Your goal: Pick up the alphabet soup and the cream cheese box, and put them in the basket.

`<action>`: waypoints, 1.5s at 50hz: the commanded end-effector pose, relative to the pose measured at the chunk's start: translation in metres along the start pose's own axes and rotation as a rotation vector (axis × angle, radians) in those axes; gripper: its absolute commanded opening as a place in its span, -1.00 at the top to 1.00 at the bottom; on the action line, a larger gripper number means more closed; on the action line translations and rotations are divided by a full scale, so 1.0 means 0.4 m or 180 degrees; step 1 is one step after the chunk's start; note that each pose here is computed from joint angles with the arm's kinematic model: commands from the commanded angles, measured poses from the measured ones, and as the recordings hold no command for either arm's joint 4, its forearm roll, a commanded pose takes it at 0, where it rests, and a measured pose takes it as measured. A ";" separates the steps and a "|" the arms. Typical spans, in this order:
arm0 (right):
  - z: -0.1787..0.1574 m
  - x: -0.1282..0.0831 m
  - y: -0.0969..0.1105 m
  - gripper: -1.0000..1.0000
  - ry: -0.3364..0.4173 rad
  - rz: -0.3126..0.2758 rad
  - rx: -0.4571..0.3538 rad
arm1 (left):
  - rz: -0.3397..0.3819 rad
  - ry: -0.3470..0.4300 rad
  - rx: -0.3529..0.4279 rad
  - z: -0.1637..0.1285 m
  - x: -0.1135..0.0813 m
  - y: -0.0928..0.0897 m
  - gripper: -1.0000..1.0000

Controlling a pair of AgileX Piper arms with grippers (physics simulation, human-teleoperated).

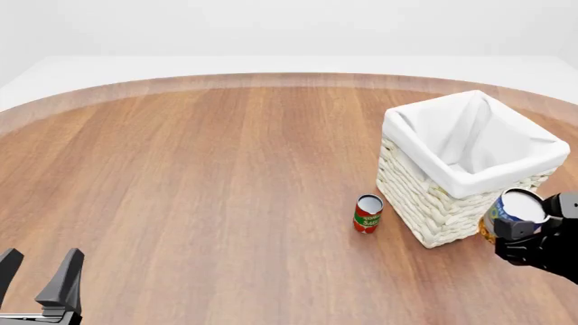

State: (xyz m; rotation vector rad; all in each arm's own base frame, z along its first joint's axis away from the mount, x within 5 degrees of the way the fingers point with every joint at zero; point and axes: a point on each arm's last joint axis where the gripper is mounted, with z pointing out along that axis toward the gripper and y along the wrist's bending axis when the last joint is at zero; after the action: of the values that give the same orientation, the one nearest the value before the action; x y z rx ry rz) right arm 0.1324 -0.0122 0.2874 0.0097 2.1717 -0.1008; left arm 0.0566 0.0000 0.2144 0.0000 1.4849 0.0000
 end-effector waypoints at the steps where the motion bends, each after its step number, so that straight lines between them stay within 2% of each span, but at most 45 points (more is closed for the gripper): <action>1: -0.019 -0.051 -0.004 1.00 -0.0102 0.0030 0.0007 | 0.0000 0.0000 0.0000 0.000 0.000 0.000 -1.00; 19: -0.043 -0.108 -0.004 1.00 -0.0203 0.0029 -0.0021 | 0.0000 0.0000 0.0000 0.000 0.000 0.000 -1.00; 43: -0.043 -0.109 -0.004 1.00 -0.0203 0.0029 -0.0021 | 0.0000 0.0000 0.0000 0.000 0.000 0.000 -1.00; 45: -0.057 -0.144 -0.012 1.00 -0.0235 0.0031 0.0013 | 0.0000 0.0000 0.0000 0.000 0.000 0.000 -1.00; 47: -0.048 -0.141 -0.013 1.00 -0.0232 0.0035 0.0026 | 0.0000 0.0000 0.0000 0.000 0.000 0.000 -1.00; 48: -0.055 -0.159 -0.016 1.00 -0.0241 0.0039 0.0039 | 0.0000 0.0000 0.0000 0.000 0.000 0.000 -1.00; 71: -0.073 -0.225 -0.016 1.00 -0.0357 -0.0044 0.0010 | 0.0000 0.0000 0.0000 0.000 0.000 0.000 -1.00; 72: -0.083 -0.244 -0.016 1.00 -0.0366 -0.0046 0.0002 | 0.0000 0.0000 0.0000 0.000 0.000 0.000 -1.00; 75: -0.075 -0.237 -0.015 1.00 -0.0368 -0.0050 -0.0003 | 0.0000 0.0000 0.0000 0.000 0.000 0.000 -1.00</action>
State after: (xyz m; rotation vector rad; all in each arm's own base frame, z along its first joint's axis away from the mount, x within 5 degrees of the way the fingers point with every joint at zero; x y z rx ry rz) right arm 0.1585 -0.0140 0.3694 -0.0203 2.0828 -0.1201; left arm 0.0566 0.0000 0.2144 0.0000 1.4849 0.0000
